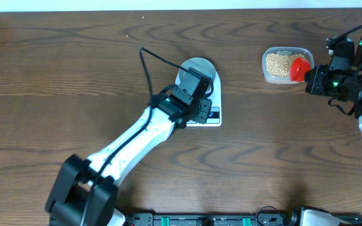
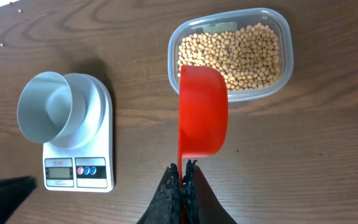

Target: Scoop item into bowl and weigh 50g on scale

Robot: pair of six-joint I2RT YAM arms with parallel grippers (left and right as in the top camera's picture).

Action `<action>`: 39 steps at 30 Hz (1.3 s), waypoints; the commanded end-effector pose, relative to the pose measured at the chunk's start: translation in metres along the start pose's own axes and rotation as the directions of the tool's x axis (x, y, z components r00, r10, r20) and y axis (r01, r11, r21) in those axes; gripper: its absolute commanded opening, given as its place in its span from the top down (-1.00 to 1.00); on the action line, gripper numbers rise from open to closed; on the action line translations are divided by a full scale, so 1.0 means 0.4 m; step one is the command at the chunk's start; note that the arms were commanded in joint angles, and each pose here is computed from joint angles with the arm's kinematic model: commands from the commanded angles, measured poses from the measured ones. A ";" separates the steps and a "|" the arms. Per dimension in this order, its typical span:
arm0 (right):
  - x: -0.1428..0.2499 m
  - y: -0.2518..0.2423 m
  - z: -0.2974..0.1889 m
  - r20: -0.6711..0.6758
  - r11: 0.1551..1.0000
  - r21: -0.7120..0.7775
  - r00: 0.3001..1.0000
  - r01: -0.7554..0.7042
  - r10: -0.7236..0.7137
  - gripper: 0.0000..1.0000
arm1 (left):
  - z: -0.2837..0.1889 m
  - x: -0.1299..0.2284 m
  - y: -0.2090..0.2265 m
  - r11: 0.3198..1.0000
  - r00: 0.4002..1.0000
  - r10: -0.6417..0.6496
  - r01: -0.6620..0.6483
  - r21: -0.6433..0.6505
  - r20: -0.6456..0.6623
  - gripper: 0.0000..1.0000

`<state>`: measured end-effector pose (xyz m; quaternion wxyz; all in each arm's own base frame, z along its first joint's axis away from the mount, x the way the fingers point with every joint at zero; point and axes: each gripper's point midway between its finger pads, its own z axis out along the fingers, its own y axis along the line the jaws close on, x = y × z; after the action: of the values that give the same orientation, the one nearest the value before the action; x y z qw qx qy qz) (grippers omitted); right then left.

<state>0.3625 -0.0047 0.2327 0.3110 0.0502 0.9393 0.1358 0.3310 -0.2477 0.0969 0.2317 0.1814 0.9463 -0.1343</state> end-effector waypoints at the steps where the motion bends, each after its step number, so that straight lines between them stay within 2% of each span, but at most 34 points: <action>1: -0.023 0.004 -0.009 0.028 1.000 -0.003 0.999 0.020 -0.020 0.98 | -0.021 -0.001 0.008 1.000 1.000 -0.012 0.012 -0.011 0.005 0.86; 6: -0.019 0.004 -0.009 0.021 0.999 -0.002 0.999 0.045 -0.045 0.98 | -0.015 0.006 0.010 1.000 1.000 0.010 -0.010 -0.013 -0.006 0.86; 11: -0.029 0.005 -0.009 0.037 0.999 -0.003 0.998 0.050 -0.050 0.98 | -0.015 0.020 0.013 0.994 0.994 0.106 -0.107 -0.016 -0.031 0.86; 18: -0.044 0.014 -0.008 0.061 0.998 -0.007 0.996 0.070 -0.070 0.98 | -0.016 0.035 0.017 0.994 0.993 0.109 -0.110 -0.019 -0.056 0.86; 24: -0.044 0.010 -0.008 0.062 0.997 0.003 0.995 0.073 -0.073 0.98 | -0.007 0.033 0.017 0.983 0.982 0.183 -0.184 -0.015 -0.044 0.86; 39: -0.019 0.008 -0.007 0.021 0.998 0.004 0.997 0.068 -0.068 0.98 | 0.076 0.075 0.031 0.983 0.978 0.178 -0.181 -0.018 -0.110 0.86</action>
<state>0.3646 -0.0056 0.2341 0.3185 0.0334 0.9387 0.1278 0.3234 -0.2423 0.0628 0.1991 0.2631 0.9388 -0.0985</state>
